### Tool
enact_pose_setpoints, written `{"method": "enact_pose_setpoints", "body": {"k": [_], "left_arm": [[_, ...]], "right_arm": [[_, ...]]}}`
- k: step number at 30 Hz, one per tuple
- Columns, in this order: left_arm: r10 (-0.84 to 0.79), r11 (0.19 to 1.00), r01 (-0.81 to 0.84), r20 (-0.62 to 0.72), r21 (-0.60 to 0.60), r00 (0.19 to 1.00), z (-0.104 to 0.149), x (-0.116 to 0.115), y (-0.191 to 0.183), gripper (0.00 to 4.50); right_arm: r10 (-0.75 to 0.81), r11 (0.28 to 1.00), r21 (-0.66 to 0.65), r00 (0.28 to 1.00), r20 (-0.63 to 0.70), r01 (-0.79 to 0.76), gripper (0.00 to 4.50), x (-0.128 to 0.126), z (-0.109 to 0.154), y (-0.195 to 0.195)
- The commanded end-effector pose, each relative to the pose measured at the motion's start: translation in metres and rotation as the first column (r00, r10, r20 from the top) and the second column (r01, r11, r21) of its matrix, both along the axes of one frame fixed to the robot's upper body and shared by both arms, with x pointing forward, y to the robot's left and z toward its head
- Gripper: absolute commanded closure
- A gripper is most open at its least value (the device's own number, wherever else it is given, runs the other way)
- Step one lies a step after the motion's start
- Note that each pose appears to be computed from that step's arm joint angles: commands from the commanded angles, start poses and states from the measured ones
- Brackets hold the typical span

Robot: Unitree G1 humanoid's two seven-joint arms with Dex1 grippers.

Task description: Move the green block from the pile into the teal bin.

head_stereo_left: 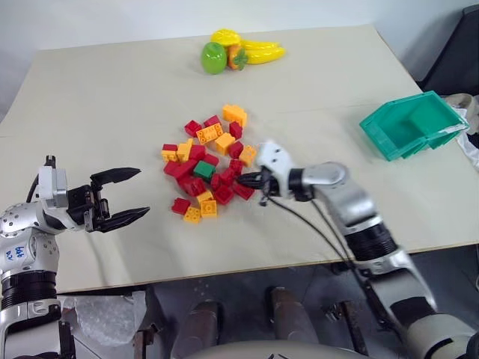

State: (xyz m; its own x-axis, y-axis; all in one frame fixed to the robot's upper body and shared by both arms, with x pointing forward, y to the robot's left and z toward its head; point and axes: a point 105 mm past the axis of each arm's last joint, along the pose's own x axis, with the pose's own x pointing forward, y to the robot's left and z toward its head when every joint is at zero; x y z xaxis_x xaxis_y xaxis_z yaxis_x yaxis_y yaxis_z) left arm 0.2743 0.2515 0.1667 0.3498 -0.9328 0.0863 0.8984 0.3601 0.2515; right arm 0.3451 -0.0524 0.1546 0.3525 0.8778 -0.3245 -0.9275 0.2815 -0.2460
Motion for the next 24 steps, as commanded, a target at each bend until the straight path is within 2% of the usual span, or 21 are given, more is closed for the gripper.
{"method": "enact_pose_setpoints", "body": {"k": [1, 7, 11, 17, 21, 24], "left_arm": [[0.002, 1.000, -0.002, 0.021, 0.007, 1.000, 0.006, 0.001, 0.002, 0.00], [-0.002, 1.000, 0.002, 0.016, 0.011, 1.000, 0.006, 0.001, 0.004, 0.00], [-0.009, 1.000, 0.009, 0.013, 0.013, 1.000, 0.005, -0.001, 0.005, 0.00], [-0.013, 1.000, 0.013, 0.013, 0.016, 1.000, 0.004, -0.004, 0.006, 0.00], [-0.009, 1.000, 0.009, 0.015, 0.017, 1.000, 0.003, -0.007, 0.006, 0.00], [-0.003, 1.000, 0.003, 0.018, 0.017, 1.000, 0.003, -0.009, 0.006, 0.00]], "right_arm": [[0.066, 0.996, 0.049, 0.996, 0.054, -0.069, 3.32, -0.012, 0.030, -0.012], [0.006, 1.000, -0.026, 0.996, 0.091, -0.004, 1.24, -0.010, 0.052, -0.064], [-0.017, 0.997, -0.072, 0.995, 0.097, 0.024, 0.01, -0.010, 0.057, -0.070], [-0.015, 0.998, -0.057, 0.997, 0.082, 0.020, 0.01, -0.010, 0.064, -0.051], [-0.006, 0.999, -0.036, 0.999, 0.049, 0.008, 0.01, 0.000, 0.064, 0.002], [-0.028, 0.998, -0.046, 0.999, 0.040, 0.030, 0.01, 0.009, 0.059, 0.023]]}}
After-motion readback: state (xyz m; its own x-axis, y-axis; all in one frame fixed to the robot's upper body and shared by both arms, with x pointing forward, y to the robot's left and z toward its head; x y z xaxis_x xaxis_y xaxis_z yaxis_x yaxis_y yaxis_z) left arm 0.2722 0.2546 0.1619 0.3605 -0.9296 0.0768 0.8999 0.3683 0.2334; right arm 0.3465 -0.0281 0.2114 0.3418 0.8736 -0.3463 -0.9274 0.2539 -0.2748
